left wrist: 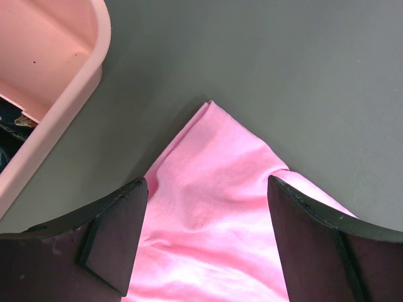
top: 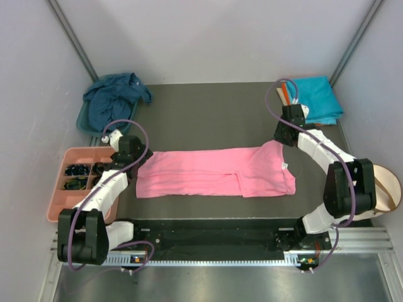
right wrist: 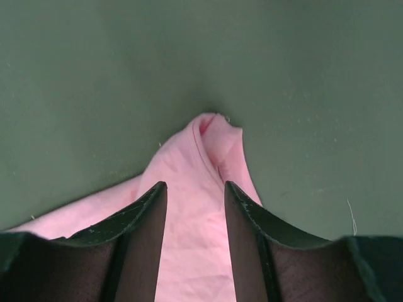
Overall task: Fold and stack the t-shirts
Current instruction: Fold the other side of the tshirt into a rectangle
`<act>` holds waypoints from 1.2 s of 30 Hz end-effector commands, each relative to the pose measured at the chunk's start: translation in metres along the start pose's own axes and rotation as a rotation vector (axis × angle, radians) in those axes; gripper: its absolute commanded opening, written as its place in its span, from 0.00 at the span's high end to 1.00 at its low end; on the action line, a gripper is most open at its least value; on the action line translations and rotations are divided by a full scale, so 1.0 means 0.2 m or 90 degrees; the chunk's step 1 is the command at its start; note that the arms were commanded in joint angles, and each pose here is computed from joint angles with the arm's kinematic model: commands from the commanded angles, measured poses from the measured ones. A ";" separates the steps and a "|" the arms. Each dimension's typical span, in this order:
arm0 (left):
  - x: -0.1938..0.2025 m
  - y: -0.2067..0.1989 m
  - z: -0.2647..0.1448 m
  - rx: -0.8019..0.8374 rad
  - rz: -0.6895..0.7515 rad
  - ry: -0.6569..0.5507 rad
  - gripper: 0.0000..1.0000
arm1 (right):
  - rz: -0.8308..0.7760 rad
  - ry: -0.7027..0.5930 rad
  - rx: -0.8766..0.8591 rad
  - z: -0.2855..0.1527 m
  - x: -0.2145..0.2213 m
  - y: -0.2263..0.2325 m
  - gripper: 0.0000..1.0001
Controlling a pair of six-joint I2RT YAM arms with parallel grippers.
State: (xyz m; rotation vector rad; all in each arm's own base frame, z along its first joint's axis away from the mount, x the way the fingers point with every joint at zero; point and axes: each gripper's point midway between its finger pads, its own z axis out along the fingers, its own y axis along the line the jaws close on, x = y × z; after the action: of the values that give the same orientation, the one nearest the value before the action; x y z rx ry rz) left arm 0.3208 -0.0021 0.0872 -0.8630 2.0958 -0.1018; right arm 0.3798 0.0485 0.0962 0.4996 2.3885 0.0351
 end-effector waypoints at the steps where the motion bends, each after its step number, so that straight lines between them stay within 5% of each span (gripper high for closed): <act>1: -0.12 -0.07 -0.03 0.020 -0.005 -0.044 0.19 | 0.008 -0.048 -0.029 0.02 -0.19 0.06 0.58; 19: -0.14 -0.03 -0.05 -0.002 -0.003 -0.058 0.18 | 0.016 -0.004 -0.023 0.26 -0.21 0.09 0.59; 36: -0.12 -0.02 -0.04 -0.003 -0.006 -0.050 0.18 | 0.013 0.022 -0.006 0.21 -0.09 0.00 0.62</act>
State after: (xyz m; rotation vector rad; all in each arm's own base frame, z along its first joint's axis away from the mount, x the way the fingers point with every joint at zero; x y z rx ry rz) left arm 0.3185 0.0066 0.0916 -0.8792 2.0696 -0.0515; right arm 0.4193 0.0433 0.0577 0.5215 2.4604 0.0525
